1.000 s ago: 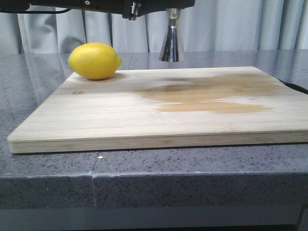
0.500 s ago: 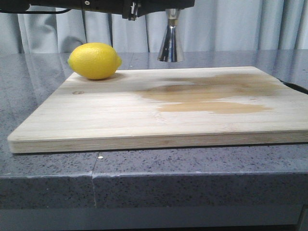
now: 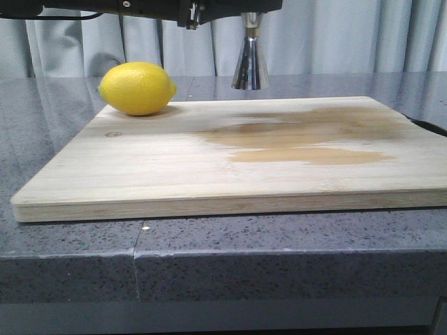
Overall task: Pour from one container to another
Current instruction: 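Tilt the beaker with the right gripper, pouring liquid into the jigger cup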
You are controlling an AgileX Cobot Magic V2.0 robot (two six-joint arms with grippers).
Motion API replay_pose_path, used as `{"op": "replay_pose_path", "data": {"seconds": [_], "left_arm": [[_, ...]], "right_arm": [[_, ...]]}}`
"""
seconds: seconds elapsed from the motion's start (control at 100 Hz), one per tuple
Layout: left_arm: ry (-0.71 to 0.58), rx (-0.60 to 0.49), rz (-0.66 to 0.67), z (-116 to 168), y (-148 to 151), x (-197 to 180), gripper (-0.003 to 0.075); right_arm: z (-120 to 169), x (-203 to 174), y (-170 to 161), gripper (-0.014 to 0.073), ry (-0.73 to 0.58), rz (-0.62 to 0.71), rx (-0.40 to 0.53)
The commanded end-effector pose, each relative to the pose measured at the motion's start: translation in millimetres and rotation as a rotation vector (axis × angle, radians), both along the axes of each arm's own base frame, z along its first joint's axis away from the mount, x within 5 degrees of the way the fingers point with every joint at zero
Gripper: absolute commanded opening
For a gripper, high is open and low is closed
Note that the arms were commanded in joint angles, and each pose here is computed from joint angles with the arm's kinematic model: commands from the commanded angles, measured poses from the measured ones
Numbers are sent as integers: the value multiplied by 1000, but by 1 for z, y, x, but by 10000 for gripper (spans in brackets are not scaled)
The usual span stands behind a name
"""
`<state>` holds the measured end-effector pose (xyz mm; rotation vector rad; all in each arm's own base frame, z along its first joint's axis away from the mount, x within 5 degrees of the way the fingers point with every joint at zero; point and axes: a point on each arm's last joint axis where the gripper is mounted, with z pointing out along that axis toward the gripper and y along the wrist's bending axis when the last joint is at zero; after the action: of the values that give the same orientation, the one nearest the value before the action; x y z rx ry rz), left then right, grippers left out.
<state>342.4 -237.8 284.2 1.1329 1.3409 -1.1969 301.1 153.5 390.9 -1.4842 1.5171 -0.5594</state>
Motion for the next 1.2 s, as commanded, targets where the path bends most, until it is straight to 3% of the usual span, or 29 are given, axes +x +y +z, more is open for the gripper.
{"op": "replay_pose_path", "data": {"seconds": [0.0,1.19], "left_arm": [[-45,-122,-16,38,3,-8,292],[-45,-122,-16,38,3,-8,292]], "right_arm": [[31,-6,-2,298,-155,46,14],[36,-4,-1,298,-281,138,-182]]}}
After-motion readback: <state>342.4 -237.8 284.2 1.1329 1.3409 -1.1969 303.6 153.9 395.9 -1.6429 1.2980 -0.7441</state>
